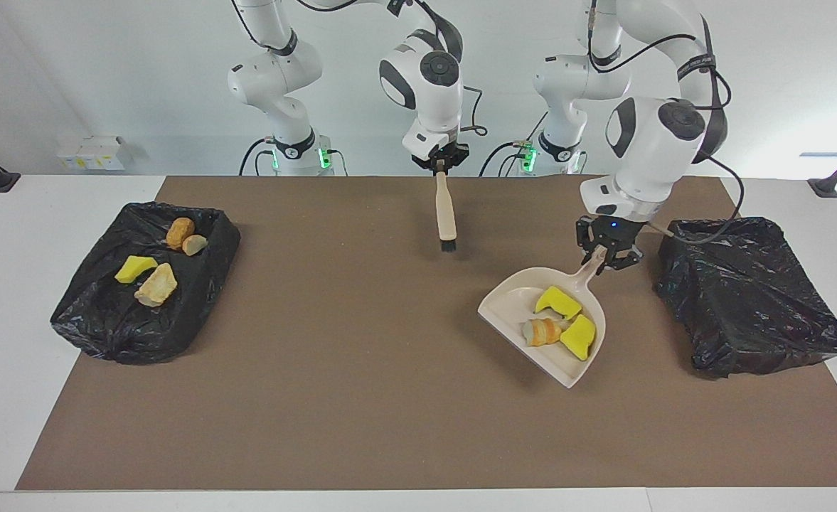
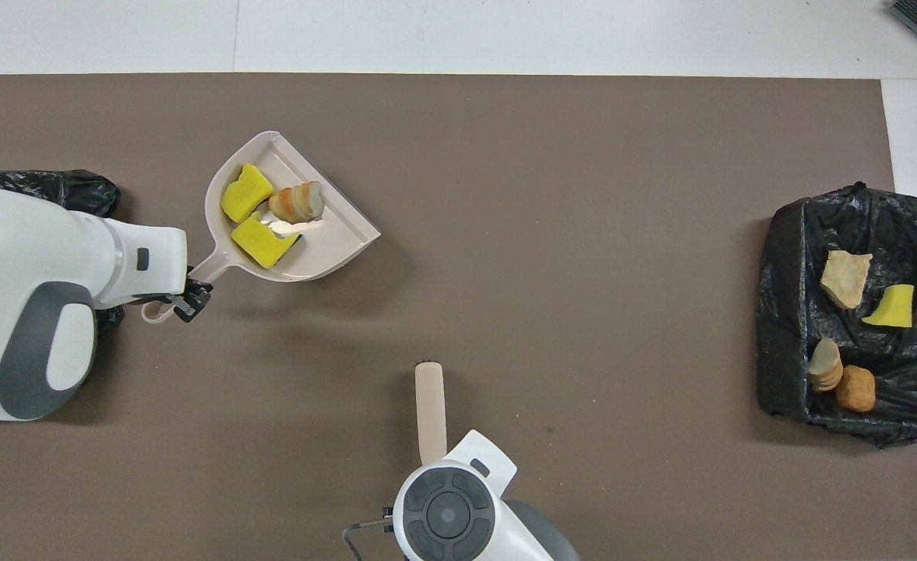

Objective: Sweep and dump trash in bin
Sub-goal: 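Carry the loaded dustpan to the bag nearest the left gripper and tip it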

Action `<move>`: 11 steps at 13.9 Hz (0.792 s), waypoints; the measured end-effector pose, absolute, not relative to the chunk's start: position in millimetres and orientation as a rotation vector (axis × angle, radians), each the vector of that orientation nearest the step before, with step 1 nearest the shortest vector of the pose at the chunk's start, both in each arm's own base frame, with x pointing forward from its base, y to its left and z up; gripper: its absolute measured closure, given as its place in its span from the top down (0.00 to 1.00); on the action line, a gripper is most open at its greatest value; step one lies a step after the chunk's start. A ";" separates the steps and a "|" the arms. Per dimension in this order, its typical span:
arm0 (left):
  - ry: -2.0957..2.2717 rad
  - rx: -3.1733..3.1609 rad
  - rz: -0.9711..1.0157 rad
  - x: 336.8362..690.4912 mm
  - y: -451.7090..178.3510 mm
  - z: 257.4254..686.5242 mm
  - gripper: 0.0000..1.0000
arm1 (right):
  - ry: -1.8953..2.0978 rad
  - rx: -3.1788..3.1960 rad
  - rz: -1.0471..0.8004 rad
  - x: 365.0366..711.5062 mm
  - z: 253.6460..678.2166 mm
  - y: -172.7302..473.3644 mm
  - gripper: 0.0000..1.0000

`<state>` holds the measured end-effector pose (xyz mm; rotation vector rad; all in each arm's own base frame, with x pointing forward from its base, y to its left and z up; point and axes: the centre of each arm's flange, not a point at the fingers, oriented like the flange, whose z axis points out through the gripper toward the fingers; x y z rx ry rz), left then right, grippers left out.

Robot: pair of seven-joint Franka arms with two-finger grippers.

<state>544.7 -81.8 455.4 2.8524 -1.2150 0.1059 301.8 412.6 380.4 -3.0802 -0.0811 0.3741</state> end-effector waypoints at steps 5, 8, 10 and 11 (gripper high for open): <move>-0.950 2.943 0.062 553.9 22.8 497.8 0.31 | -0.091 -3.157 0.329 293.8 351.1 422.5 0.26; -0.987 2.945 0.097 549.7 94.8 507.3 0.31 | -0.084 -3.160 0.339 296.5 343.8 422.2 0.26; -1.057 2.940 0.120 538.0 157.0 514.0 0.31 | -0.090 -3.176 0.343 297.2 336.7 422.0 0.26; -1.098 2.938 0.123 529.0 188.0 516.9 0.31 | -0.091 -3.187 0.337 298.4 333.8 422.2 0.26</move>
